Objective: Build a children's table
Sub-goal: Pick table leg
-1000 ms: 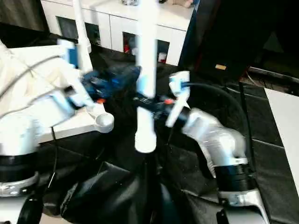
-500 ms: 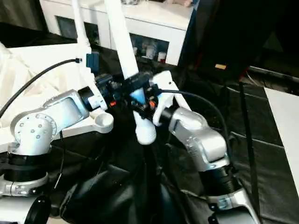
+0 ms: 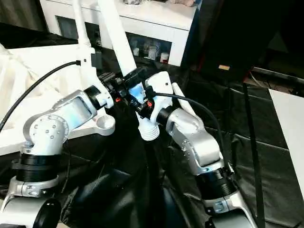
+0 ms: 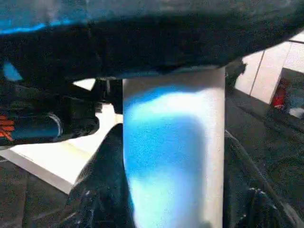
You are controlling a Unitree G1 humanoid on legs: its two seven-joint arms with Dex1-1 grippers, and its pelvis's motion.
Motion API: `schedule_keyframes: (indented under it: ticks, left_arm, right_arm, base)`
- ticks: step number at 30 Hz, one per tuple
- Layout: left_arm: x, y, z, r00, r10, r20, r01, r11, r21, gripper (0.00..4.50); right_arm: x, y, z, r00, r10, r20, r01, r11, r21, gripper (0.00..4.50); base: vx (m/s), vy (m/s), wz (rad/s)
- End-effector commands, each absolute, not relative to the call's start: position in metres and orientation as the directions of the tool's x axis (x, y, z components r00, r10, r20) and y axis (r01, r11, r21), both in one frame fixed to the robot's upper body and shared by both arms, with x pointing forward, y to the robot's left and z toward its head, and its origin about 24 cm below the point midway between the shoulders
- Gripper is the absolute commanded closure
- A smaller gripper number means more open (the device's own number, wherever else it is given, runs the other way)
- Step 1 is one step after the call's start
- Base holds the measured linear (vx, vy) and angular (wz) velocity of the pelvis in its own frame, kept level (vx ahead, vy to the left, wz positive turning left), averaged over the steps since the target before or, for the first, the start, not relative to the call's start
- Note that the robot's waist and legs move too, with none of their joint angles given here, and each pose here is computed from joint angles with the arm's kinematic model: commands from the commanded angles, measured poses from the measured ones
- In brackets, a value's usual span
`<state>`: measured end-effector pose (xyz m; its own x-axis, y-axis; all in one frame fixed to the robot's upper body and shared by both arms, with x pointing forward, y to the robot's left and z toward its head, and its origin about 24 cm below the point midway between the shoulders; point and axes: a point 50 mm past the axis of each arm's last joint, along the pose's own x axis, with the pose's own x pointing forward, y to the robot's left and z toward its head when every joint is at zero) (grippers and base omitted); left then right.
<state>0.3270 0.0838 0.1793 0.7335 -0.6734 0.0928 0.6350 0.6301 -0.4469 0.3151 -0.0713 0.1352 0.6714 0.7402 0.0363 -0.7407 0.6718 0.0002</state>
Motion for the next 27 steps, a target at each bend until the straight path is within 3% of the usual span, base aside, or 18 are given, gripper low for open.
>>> schedule_keyframes:
  ticks: [1, 10, 18, 21, 27]
  left_arm:
    - [0.337, 0.098, 0.184, 0.812, -0.576, 0.091, 0.555, 0.716, -0.424, 1.49]
    - [0.336, 0.096, 0.185, 0.808, -0.580, 0.107, 0.564, 0.706, -0.428, 2.24]
    - [0.336, 0.097, 0.188, 0.800, -0.587, 0.126, 0.574, 0.686, -0.447, 2.60]
    - [0.335, 0.099, 0.190, 0.780, -0.612, 0.130, 0.596, 0.665, -0.449, 2.63]
    - [0.331, 0.105, 0.193, 0.704, -0.699, 0.126, 0.663, 0.584, -0.467, 2.68]
  right_arm:
    - [0.313, -0.070, 0.148, 0.649, 0.754, 0.100, -0.753, 0.656, -0.049, 2.72]
    - [0.315, -0.069, 0.148, 0.654, 0.749, 0.103, -0.748, 0.661, -0.059, 2.72]
    - [0.317, -0.070, 0.148, 0.666, 0.738, 0.105, -0.736, 0.674, -0.068, 2.72]
    - [0.315, -0.071, 0.153, 0.633, 0.763, 0.132, -0.768, 0.640, -0.016, 2.02]
    - [0.311, -0.083, 0.157, 0.544, 0.831, 0.118, -0.839, 0.535, 0.103, 1.50]
  base:
    - [0.000, 0.000, 0.00]
    - [0.000, 0.000, 0.00]
    - [0.000, 0.000, 0.00]
    - [0.000, 0.000, 0.00]
    - [0.000, 0.000, 0.00]
